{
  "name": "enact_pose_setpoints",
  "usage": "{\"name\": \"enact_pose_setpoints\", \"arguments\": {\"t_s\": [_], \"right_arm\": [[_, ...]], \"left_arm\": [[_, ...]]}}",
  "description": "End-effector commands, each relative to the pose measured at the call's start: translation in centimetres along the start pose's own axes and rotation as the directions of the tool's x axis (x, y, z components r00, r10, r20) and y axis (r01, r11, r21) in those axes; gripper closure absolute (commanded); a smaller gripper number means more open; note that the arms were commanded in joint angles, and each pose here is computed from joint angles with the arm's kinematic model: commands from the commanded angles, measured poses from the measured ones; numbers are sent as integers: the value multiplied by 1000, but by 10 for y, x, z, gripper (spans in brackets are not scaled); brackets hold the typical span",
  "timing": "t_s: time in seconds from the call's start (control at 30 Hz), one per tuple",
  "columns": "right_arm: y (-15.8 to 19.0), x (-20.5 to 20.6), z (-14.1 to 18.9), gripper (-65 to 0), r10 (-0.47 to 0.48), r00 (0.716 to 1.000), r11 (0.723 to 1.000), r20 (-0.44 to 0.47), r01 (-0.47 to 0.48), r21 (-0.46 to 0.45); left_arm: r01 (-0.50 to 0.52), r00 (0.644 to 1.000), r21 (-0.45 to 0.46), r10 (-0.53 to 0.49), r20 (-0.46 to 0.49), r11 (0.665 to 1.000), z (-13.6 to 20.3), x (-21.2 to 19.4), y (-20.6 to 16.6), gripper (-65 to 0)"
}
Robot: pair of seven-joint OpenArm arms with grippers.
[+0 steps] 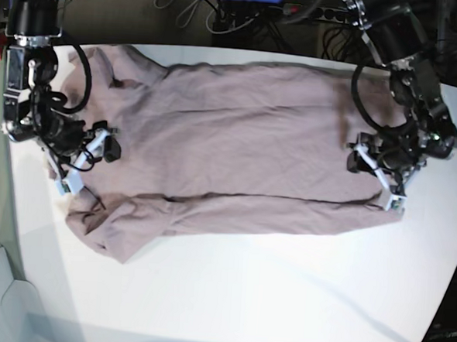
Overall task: Layout the t-shirt on the table in an organized manner, then fold the t-shirt properly
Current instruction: 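Grasp the shirt's side edges with both grippers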
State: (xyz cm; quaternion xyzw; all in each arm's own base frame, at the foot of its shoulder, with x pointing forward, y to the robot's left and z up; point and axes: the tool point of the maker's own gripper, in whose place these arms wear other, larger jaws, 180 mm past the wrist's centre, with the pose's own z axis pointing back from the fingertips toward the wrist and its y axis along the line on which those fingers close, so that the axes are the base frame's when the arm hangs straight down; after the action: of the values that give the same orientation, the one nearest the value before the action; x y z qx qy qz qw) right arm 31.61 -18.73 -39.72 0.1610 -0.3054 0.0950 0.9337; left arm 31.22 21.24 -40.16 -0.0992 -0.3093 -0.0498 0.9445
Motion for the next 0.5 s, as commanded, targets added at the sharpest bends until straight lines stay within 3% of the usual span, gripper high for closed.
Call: {"name": "enact_pose_setpoints", "arguments": {"t_s": [0.0, 0.1, 0.17, 0.2, 0.33, 0.47], "right_arm": [[-4, 12, 3, -276, 4, 999, 1000, 35, -4, 0], [-5, 8, 1, -259, -1, 999, 1000, 49, 1, 2], [-1, -7, -5, -215, 1, 1000, 1000, 28, -2, 13], [-1, -13, -6, -185, 6, 1000, 1000, 17, -6, 16], [8, -49, -17, -20, 3, 998, 999, -57, 0, 43], [13, -81, -15, 0, -12, 993, 999, -118, 18, 50]], "left_arm": [[-1, 1000, -9, 1, 15, 1000, -3, 5, 1, -260], [-34, 999, -46, 34, -9, 998, -19, -8, -2, -126], [-61, 998, -61, 60, -24, 996, -26, -17, -3, -22], [-70, 997, -59, 68, -32, 996, -27, -22, 1, 0], [-86, 991, -42, 81, -103, 995, -28, -47, 16, 0], [-69, 987, -10, 67, -149, 998, -16, -70, 27, -2]]}}
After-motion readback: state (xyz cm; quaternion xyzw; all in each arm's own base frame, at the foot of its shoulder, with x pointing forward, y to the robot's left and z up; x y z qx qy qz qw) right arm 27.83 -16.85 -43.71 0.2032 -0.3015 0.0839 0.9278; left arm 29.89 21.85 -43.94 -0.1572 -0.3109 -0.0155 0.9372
